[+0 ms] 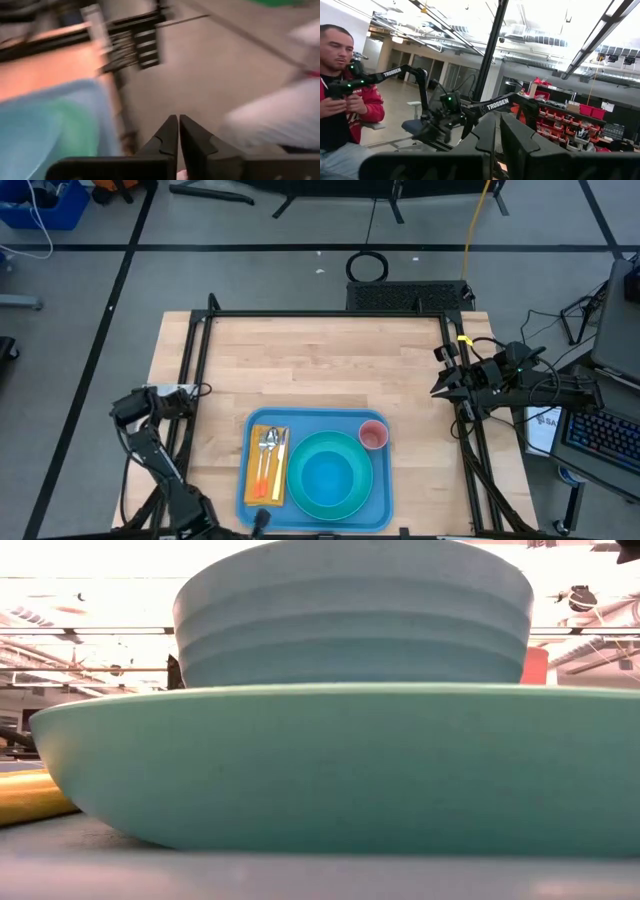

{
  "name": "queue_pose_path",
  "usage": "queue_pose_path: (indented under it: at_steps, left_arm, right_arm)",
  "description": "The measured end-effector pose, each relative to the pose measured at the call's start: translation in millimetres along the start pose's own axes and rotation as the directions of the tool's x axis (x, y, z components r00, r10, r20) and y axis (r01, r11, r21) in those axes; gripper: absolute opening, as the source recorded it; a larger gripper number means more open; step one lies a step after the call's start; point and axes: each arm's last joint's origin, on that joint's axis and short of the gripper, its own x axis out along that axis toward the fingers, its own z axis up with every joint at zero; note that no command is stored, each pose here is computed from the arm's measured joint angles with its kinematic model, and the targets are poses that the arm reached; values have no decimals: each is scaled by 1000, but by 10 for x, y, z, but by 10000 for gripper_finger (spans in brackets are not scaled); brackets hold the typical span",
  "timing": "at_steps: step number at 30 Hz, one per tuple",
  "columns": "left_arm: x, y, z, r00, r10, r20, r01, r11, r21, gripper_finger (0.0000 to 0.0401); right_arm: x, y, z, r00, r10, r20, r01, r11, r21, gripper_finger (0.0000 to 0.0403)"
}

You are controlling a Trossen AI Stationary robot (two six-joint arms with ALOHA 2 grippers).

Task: Set up tray
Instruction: Return to Home Position

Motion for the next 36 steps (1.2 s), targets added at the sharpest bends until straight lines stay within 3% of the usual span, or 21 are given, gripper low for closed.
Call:
queue_pose_path:
  at_steps: [3, 7, 15, 20, 24, 26, 29, 36]
  left_arm:
    - [72, 46, 118, 976, -213, 44, 207, 972, 107, 35]
    - [166, 207, 258, 933, -344, 109, 317, 926, 206, 45]
    - [286, 861, 503, 902, -416, 111, 385, 895, 225, 33]
    - [74, 1188, 785, 925, -331, 184, 288, 930, 229, 5]
    - [-308, 1384, 976, 899, -353, 259, 277, 917, 287, 8]
    - [-544, 1453, 980, 905, -313, 290, 228, 929, 292, 4]
    - [-899, 1558, 851, 906, -247, 343, 150, 947, 285, 6]
    - [-1535, 1781, 257, 872, -134, 471, 40, 978, 203, 5]
  right_arm:
    - [1, 0, -1, 1000, 1, -1, -1, 1000, 0, 18]
    - [0, 0, 0, 1000, 1, 0, -1, 1000, 0, 18]
    - [1, 0, -1, 1000, 0, 0, 0, 1000, 0, 18]
    - [0, 0, 0, 1000, 0, 0, 0, 1000, 0, 18]
    - [0, 0, 0, 1000, 0, 0, 0, 1000, 0, 18]
    - [0, 0, 0, 1000, 0, 0, 0, 1000, 0, 18]
    - [0, 0, 0, 1000, 0, 0, 0, 1000, 0, 18]
    - [0, 0, 0, 1000, 0, 0, 0, 1000, 0, 18]
